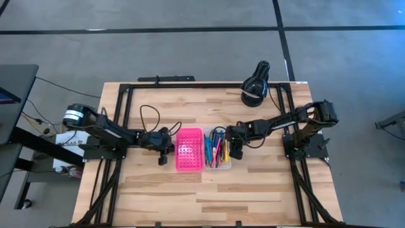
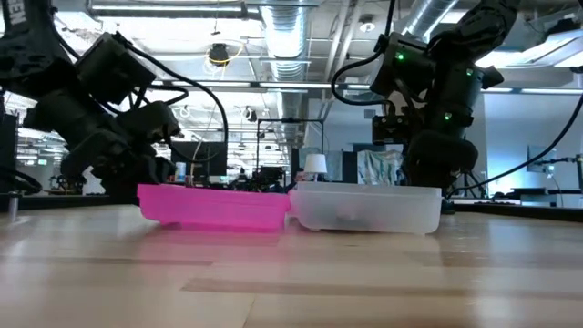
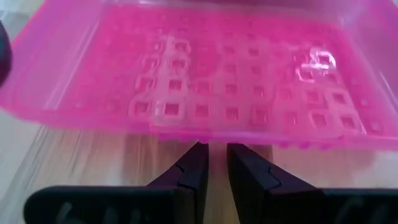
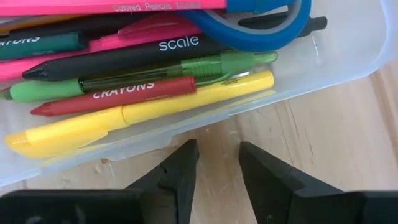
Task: Pick & place school supplies into a supply box
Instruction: Close the lid of the pink supply box
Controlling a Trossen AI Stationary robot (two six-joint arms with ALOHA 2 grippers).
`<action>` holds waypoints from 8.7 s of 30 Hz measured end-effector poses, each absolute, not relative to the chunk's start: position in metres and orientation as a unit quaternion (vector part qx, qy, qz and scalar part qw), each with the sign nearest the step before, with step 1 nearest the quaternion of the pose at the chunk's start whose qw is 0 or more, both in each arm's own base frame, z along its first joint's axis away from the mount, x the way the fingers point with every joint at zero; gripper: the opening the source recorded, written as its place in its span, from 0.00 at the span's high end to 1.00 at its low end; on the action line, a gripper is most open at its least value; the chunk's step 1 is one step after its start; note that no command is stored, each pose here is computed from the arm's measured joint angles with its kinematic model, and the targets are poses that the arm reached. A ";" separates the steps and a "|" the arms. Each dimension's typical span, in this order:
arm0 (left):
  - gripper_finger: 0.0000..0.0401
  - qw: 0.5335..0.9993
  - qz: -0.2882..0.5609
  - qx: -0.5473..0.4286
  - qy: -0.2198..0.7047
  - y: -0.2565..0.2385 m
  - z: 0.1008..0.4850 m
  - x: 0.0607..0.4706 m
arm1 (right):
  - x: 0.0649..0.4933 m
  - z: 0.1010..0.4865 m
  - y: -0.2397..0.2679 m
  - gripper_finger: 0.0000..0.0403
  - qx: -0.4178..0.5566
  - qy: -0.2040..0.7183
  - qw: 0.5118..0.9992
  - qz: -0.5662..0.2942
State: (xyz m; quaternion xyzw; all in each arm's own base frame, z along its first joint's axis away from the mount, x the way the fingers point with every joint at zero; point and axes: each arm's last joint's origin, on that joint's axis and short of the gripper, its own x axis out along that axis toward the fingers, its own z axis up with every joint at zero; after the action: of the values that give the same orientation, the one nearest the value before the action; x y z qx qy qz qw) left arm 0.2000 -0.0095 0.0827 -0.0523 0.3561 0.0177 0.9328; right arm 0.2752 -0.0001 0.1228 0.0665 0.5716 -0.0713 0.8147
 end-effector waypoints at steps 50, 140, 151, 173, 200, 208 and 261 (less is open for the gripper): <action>0.86 0.994 -0.019 -0.017 0.109 0.000 0.152 0.287 | 0.293 0.129 0.004 0.70 0.090 0.490 0.867 -0.019; 0.86 0.966 -0.005 -0.094 0.239 -0.007 0.128 0.278 | 0.290 0.129 -0.016 0.70 0.127 0.498 0.853 -0.089; 0.86 0.967 0.002 -0.087 0.241 -0.007 0.128 0.278 | 0.291 0.130 -0.005 0.70 0.125 0.498 0.856 -0.062; 0.86 0.965 0.007 -0.085 0.250 -0.006 0.127 0.277 | 0.285 0.127 -0.007 0.70 0.141 0.522 0.835 -0.106; 0.86 0.963 0.055 -0.082 0.250 0.001 0.130 0.275 | 0.300 0.172 -0.001 0.70 0.134 0.360 0.922 -0.042; 0.86 0.961 0.060 -0.096 0.252 0.002 0.129 0.274 | 0.304 0.166 0.006 0.70 0.133 0.361 0.922 -0.037; 0.86 0.964 0.043 -0.106 0.240 0.001 0.137 0.273 | 0.302 0.162 0.005 0.70 0.135 0.376 0.915 -0.062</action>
State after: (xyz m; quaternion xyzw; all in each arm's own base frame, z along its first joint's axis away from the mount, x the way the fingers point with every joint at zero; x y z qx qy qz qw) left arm 0.2729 0.0010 0.1374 -0.1064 0.2395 0.0427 0.9641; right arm 0.3023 0.0045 0.1616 0.1355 0.3758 -0.0624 0.9146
